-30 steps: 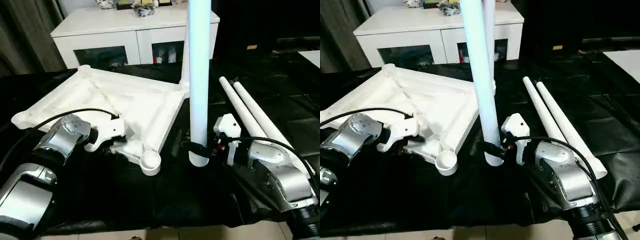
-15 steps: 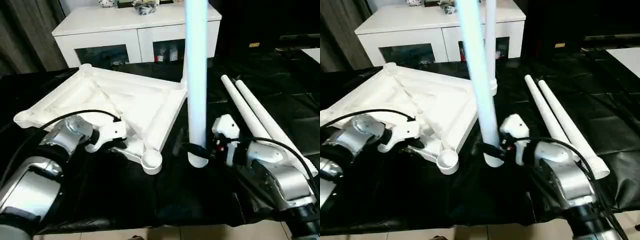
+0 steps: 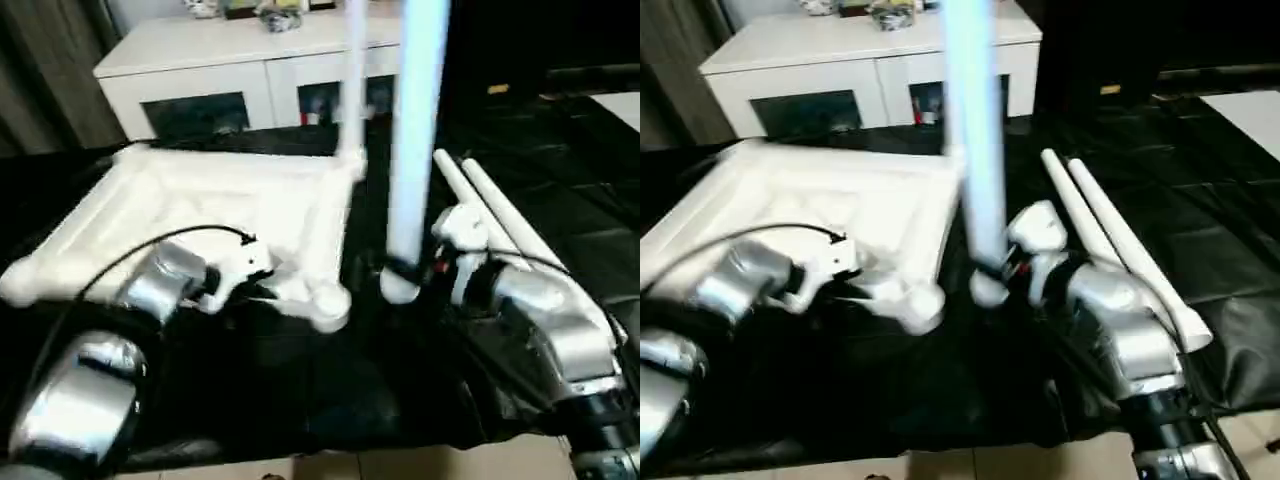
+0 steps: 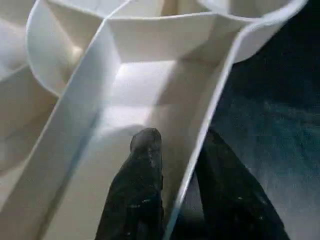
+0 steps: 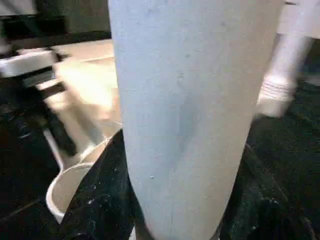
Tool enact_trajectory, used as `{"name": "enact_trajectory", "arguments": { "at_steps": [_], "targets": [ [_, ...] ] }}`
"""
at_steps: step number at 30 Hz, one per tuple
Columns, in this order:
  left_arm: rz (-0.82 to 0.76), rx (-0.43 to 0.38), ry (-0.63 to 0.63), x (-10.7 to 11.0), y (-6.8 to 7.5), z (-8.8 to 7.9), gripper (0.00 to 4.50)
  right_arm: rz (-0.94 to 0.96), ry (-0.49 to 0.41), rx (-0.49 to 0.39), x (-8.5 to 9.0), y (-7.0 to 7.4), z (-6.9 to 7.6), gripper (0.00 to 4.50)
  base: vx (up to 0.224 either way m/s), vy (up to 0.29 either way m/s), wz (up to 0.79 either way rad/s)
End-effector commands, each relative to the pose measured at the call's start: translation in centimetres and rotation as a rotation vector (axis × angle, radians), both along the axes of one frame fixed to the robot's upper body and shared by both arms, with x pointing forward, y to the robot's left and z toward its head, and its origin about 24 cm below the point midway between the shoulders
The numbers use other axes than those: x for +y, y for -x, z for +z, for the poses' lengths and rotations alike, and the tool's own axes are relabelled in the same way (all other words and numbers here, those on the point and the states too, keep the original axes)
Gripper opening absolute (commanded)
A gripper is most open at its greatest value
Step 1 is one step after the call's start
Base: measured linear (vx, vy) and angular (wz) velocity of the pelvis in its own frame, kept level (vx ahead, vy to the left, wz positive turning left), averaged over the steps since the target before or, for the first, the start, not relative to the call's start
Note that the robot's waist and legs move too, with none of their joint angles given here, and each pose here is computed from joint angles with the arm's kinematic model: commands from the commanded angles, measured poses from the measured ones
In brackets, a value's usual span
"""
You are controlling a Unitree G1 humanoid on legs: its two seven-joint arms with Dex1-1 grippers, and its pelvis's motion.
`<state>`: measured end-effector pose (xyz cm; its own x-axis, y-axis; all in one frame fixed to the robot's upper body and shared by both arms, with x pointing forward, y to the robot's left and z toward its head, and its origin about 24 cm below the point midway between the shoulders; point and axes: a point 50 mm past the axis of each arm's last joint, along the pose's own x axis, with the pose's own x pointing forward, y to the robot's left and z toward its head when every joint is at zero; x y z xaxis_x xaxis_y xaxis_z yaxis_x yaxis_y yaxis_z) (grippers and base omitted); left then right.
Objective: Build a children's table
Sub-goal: Insert table leg to table base
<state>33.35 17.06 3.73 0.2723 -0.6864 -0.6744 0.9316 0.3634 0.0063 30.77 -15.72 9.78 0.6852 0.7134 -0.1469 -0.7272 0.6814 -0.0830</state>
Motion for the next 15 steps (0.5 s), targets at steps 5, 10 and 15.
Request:
{"name": "enact_trajectory", "arguments": {
  "at_steps": [5, 10, 15],
  "targets": [
    [0.18, 0.034, 0.1, -0.7, 2.8, -2.0, 0.72, -0.069, -0.061, 0.062, -0.2, -0.6, 0.3, 1.85, 0.0, 0.0, 0.0],
    [0.141, 0.015, 0.194, -3.2, 4.5, -1.1, 0.7, -0.032, -0.146, 0.127, 0.5, -0.9, 0.8, 1.85, 0.0, 0.0, 0.0],
    [0.215, 0.005, 0.157, -5.1, 4.7, -1.7, 0.69, 0.018, -0.197, 0.164, 1.2, -1.2, 1.6, 1.85, 0.0, 0.0, 0.0]
  ]
}}
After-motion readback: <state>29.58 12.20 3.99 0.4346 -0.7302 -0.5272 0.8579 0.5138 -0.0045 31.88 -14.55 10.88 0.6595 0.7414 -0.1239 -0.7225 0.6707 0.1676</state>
